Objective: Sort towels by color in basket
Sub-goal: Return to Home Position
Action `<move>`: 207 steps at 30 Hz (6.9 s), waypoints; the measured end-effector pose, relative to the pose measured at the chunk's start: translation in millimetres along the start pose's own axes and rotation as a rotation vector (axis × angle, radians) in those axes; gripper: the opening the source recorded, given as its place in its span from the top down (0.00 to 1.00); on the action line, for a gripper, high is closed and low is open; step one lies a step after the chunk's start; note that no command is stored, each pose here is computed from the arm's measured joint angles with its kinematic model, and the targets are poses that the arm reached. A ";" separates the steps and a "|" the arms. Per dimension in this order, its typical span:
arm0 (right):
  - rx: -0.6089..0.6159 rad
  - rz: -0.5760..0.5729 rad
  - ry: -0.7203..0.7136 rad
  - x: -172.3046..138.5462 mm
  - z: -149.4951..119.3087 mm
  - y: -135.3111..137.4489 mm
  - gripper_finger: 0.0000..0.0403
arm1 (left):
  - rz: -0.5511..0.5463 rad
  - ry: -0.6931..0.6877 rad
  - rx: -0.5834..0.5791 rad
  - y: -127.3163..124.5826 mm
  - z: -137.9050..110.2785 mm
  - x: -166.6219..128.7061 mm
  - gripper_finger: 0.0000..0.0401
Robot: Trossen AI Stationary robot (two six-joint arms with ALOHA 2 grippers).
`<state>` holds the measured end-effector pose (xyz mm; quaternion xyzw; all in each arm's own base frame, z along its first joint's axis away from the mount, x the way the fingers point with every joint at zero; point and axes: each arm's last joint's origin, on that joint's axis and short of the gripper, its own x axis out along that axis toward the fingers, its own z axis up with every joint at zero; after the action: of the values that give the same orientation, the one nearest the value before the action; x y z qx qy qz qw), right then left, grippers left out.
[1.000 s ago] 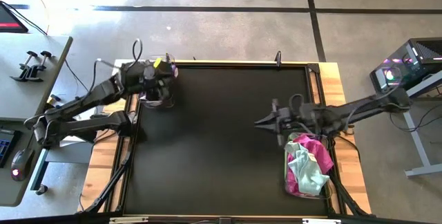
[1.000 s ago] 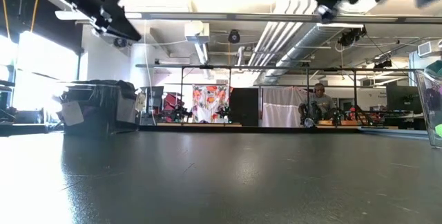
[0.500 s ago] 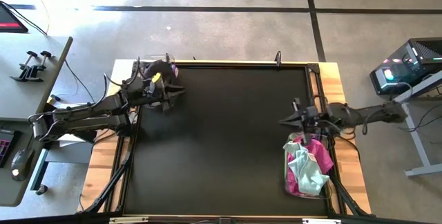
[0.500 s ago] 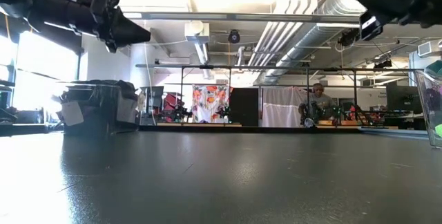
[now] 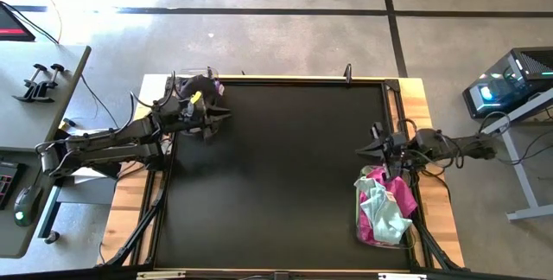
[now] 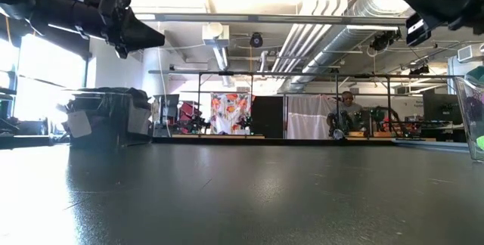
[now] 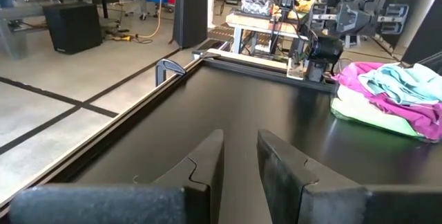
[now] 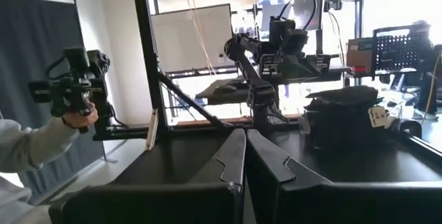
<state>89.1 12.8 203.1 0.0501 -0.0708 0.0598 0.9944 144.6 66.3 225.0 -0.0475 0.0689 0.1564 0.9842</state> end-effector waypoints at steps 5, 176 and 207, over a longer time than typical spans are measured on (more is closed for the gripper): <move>0.000 0.005 -0.011 3.3 -22.3 -1.7 1.00 | 0.000 0.002 0.000 0.0 -0.2 0.0 0.81; 0.156 -0.178 0.094 1.4 -34.1 -19.5 1.00 | -0.290 -0.158 0.022 -40.0 -67.8 -55.1 0.98; 0.156 -0.178 0.094 1.4 -34.2 -19.5 1.00 | -0.290 -0.158 0.022 -40.0 -67.9 -55.1 0.98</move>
<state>97.5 -2.7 167.9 0.1304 -0.0146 -0.0210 0.9911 97.1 4.0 169.2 -0.0334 -0.0145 0.0152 0.9992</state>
